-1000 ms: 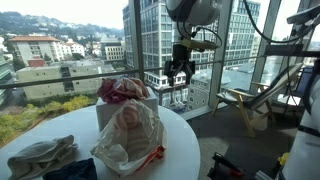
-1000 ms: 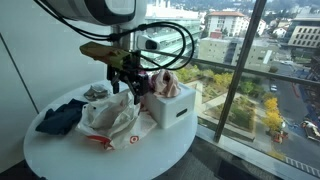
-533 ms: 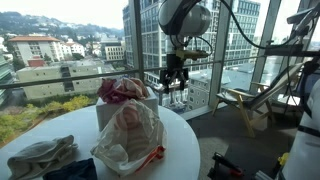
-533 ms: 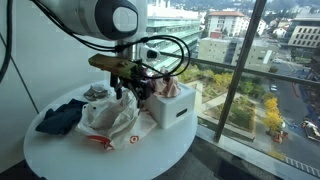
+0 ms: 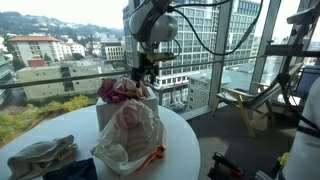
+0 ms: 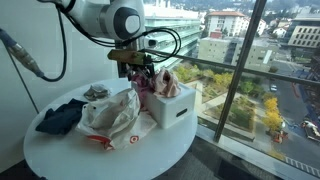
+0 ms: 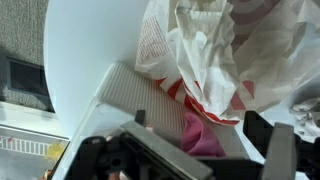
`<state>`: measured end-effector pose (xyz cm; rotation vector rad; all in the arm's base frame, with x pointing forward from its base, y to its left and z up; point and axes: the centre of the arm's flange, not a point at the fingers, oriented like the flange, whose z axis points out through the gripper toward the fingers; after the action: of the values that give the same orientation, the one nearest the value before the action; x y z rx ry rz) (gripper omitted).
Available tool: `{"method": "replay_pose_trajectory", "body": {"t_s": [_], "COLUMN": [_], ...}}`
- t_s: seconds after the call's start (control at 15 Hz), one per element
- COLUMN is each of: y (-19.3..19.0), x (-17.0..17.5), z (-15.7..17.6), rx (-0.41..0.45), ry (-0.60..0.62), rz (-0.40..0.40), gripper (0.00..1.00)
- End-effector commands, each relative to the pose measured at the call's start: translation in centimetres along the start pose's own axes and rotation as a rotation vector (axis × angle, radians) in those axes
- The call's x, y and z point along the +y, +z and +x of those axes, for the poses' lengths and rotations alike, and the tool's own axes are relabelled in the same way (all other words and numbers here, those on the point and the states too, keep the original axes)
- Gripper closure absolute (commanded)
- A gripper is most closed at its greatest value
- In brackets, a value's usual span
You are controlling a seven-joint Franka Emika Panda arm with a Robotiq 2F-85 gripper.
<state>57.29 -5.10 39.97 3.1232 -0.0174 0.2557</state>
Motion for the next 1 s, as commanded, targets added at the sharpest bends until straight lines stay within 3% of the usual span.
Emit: {"method": "replay_pose_trajectory", "body": {"t_s": [0.0, 0.27, 0.47, 0.93], "y": [-0.4, 0.5, 2.4, 8.2], "x": [-2.4, -6.0, -8.0, -8.1], "z": [7.6, 12.7, 15.5, 18.8], "rx": [0.107, 0.233, 0.354, 0.421], "ry": [-0.085, -0.139, -0.185, -0.207], "rz": [0.001, 0.053, 0.026, -0.018], "gripper": [0.0, 0.0, 0.0, 0.0]}}
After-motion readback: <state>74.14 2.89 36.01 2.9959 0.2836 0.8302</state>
